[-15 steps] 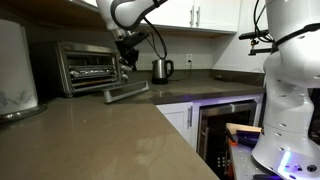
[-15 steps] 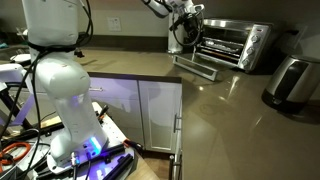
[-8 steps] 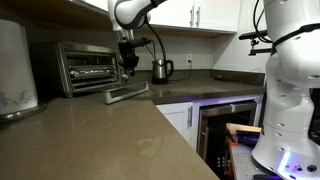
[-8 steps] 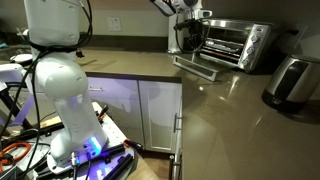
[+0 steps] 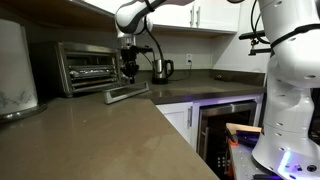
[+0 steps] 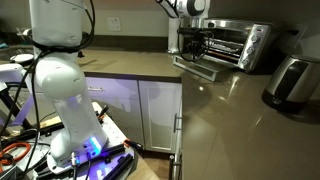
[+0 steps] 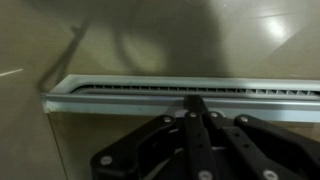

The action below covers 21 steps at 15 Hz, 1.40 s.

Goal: Close the door of the microwave oven.

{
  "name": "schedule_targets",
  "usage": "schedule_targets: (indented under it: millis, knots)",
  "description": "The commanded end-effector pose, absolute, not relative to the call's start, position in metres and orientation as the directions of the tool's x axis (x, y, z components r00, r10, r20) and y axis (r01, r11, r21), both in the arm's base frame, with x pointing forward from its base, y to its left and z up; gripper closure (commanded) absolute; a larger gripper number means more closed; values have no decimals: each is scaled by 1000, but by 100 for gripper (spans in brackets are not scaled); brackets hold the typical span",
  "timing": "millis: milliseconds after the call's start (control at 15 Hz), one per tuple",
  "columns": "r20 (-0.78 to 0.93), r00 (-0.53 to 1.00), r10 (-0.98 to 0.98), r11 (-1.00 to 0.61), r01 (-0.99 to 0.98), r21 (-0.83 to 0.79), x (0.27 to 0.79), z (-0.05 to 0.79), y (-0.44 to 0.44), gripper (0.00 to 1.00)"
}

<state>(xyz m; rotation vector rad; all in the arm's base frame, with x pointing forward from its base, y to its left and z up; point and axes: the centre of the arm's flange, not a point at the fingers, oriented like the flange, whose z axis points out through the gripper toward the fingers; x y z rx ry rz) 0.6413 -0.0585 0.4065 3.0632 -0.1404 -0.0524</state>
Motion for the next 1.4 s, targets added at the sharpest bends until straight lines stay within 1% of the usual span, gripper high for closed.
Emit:
schedule_targets:
  millis: [0,533,933,1067,1133,1333]
  knots:
    - [-77,997,-14,-1000,-15,-7,646,407,-76,100]
    - [-147,986,78,-995,68,-71,647,410,-93,100]
    - [-185,972,148,-983,123,-139,654,392,-90,100]
    - [-190,973,129,-987,108,-118,657,386,-88,100]
    - [-182,978,103,-993,90,-76,659,384,-86,100]
    - [-181,981,70,-997,67,-23,661,385,-85,100]
